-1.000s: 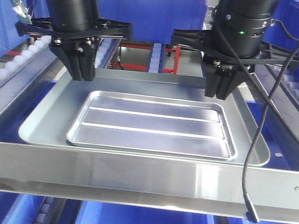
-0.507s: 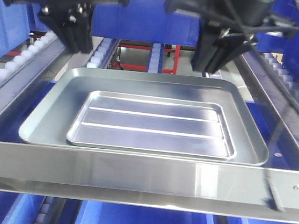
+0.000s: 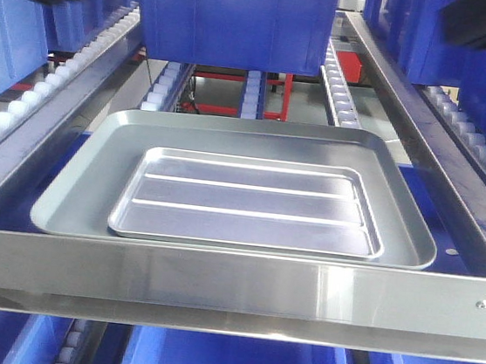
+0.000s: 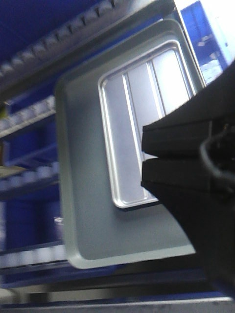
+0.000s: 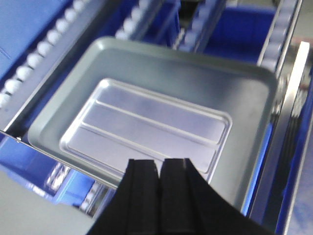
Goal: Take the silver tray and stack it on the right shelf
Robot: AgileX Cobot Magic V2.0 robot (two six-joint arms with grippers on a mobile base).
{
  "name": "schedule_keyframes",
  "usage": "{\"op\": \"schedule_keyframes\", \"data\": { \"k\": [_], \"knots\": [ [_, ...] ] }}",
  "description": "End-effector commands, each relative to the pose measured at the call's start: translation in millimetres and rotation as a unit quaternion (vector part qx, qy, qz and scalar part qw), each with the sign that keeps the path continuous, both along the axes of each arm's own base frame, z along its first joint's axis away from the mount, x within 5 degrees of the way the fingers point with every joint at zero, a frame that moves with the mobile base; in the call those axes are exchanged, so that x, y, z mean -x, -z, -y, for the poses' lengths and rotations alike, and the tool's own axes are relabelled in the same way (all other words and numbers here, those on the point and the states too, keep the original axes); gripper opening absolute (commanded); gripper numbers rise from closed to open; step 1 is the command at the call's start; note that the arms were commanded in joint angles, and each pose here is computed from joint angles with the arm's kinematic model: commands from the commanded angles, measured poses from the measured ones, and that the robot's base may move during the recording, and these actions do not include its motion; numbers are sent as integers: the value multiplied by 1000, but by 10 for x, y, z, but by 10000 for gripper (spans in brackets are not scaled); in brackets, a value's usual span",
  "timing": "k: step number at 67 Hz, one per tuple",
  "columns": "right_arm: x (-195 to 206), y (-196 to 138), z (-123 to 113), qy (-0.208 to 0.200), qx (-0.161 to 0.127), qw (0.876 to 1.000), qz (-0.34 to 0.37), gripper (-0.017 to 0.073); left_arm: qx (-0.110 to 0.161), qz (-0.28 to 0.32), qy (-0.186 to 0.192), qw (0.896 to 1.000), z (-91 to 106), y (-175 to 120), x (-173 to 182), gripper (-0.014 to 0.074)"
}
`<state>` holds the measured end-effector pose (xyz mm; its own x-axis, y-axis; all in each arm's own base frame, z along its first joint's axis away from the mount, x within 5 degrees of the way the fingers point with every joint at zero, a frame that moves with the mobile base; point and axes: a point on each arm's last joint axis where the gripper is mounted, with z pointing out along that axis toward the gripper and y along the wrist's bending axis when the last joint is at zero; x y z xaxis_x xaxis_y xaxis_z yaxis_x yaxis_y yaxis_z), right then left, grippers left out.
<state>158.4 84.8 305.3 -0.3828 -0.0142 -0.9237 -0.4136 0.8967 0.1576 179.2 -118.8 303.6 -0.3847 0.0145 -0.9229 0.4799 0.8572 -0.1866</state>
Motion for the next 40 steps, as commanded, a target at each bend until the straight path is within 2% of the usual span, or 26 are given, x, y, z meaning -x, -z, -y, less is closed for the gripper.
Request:
{"op": "schedule_keyframes", "data": {
  "k": [1,8,15,28,32,40],
  "knots": [
    [213,-143,111,-9,-24,994,109,53,41,107,28,993,-105,-161,238,-85],
    [510,-63,271,-15,-9,987,159,53,-3,163,49,985,-316,-5,572,-91],
    [706,-36,376,-13,-23,982,189,53,-24,227,59,972,-486,51,839,-91],
    [855,-101,457,-10,-42,973,225,53,19,310,46,949,-710,-65,1172,-91],
    [855,-98,457,-10,-41,974,224,53,26,322,44,945,-739,-87,1215,-91],
    [855,-97,457,-10,-41,974,223,53,28,326,43,944,-748,-94,1230,-91]
  ]
}}
